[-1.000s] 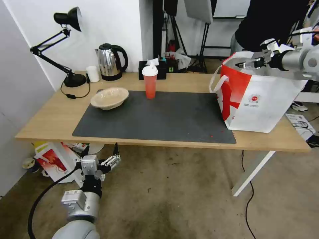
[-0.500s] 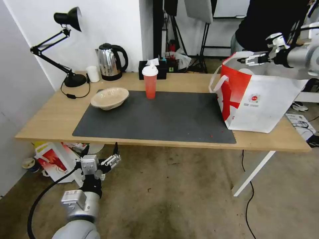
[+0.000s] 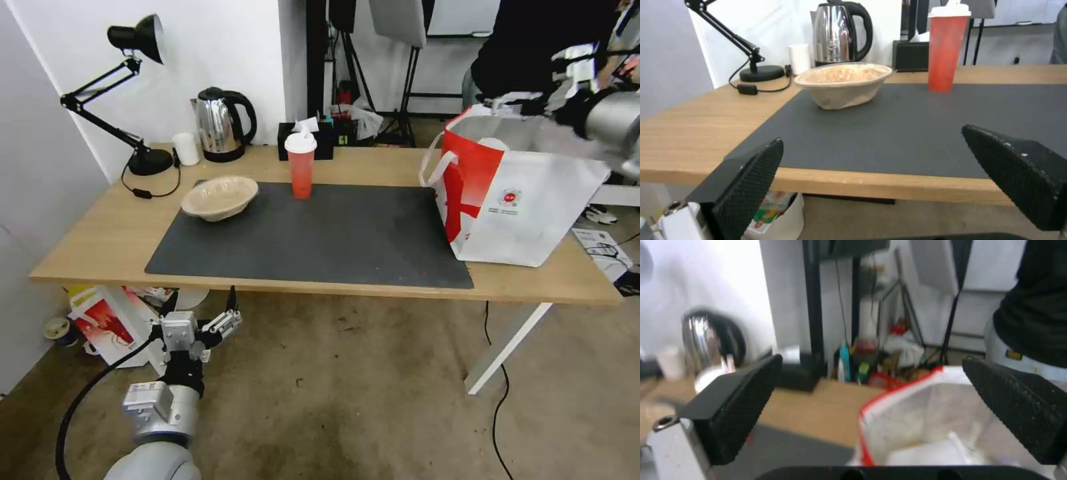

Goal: Pick up the trash from the table and place it into the takeout bag.

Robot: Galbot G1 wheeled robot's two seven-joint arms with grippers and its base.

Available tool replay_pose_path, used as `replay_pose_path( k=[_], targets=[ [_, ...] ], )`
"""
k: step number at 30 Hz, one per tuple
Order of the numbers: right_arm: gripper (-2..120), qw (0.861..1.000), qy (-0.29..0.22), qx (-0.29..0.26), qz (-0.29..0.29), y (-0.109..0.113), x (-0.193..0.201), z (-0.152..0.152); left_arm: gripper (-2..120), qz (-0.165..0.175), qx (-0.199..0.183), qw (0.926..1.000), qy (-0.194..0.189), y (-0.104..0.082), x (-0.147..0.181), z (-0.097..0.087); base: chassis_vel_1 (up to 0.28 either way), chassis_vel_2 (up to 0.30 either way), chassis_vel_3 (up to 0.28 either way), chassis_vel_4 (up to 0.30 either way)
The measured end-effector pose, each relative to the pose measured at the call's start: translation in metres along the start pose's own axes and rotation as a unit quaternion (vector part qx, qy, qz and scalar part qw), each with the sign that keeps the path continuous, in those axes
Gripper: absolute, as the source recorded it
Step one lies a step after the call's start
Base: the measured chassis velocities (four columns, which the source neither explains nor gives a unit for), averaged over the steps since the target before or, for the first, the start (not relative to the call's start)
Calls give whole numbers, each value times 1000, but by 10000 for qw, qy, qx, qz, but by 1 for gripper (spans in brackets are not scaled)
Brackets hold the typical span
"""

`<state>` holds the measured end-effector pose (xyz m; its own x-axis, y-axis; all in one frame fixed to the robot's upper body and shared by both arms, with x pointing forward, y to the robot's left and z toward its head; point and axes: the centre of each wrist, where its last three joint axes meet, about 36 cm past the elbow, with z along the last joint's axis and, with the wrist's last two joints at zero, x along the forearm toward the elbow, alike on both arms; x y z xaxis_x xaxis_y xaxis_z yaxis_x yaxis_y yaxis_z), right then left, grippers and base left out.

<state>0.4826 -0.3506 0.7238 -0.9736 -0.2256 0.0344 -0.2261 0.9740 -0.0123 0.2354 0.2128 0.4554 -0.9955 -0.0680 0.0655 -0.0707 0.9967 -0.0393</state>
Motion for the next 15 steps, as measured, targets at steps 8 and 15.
replay_pose_path(
  k=[8, 15],
  targets=[
    [100, 9927, -1150, -366, 83, 67, 35, 62, 100, -14, 8, 10000, -7, 0, 0, 0, 0, 0, 0, 0],
    [100, 9823, -1839, -298, 173, 96, 80, 112, 100, -17, 17, 10000, -14, -1, -1, 0, 0, 0, 0, 0]
  ],
)
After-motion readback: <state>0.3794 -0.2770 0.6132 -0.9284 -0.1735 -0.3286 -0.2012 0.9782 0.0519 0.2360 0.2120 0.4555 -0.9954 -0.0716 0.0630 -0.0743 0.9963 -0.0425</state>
